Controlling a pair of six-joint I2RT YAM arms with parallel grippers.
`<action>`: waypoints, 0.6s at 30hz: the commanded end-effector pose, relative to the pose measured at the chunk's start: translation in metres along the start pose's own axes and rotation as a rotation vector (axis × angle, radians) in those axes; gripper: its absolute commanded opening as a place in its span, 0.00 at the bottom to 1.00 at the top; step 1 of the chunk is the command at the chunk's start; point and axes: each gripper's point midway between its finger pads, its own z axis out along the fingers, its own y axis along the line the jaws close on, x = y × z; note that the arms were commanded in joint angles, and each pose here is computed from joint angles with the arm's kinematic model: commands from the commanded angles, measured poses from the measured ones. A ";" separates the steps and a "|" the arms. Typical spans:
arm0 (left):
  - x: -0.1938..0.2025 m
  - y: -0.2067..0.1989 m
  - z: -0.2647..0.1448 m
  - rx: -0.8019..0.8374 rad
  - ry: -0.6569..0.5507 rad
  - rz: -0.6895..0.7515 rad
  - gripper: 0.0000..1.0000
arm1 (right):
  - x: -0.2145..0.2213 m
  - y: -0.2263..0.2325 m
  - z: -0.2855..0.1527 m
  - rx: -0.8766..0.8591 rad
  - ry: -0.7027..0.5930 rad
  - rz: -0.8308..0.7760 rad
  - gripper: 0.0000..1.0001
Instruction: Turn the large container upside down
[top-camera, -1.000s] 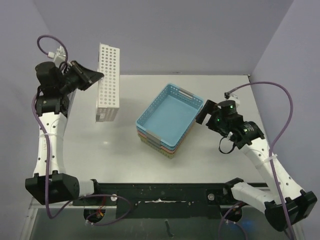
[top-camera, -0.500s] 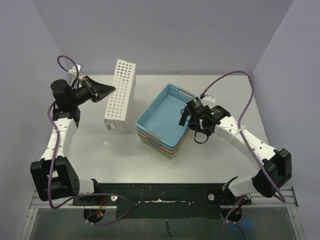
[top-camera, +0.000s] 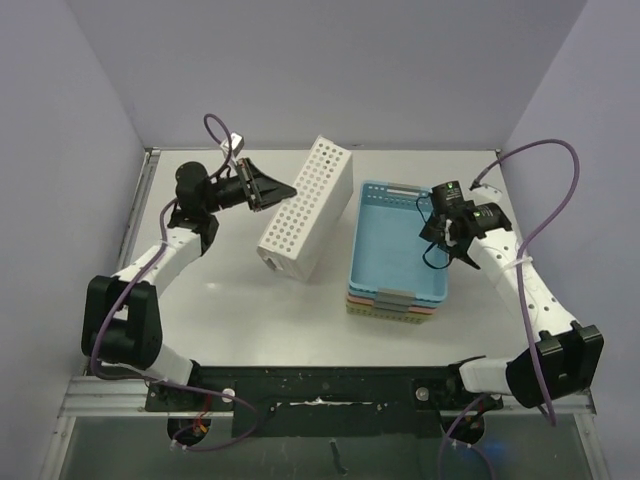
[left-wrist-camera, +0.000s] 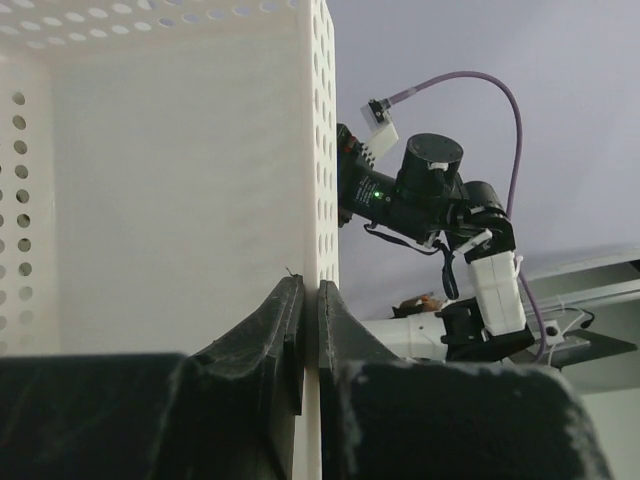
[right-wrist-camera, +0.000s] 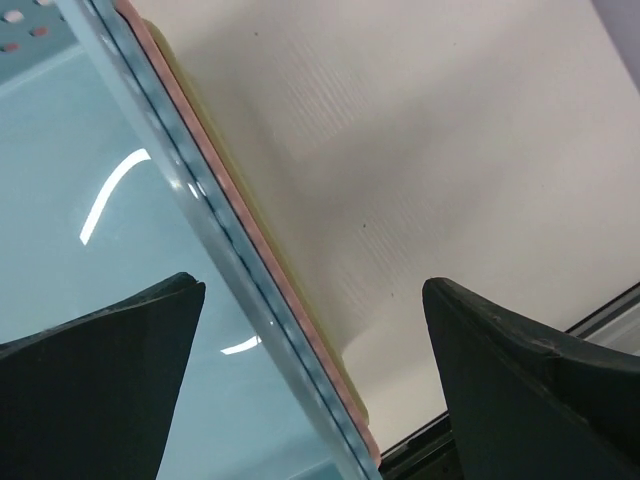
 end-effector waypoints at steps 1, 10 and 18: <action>-0.009 -0.052 0.005 0.203 -0.036 0.103 0.00 | -0.039 -0.005 -0.025 0.019 -0.106 -0.010 0.98; -0.031 -0.015 -0.012 0.172 -0.073 0.038 0.00 | -0.047 0.034 -0.071 -0.369 -0.184 -0.031 0.98; -0.050 0.034 -0.049 0.214 -0.138 -0.131 0.00 | -0.039 0.005 -0.076 -0.323 -0.218 -0.002 0.97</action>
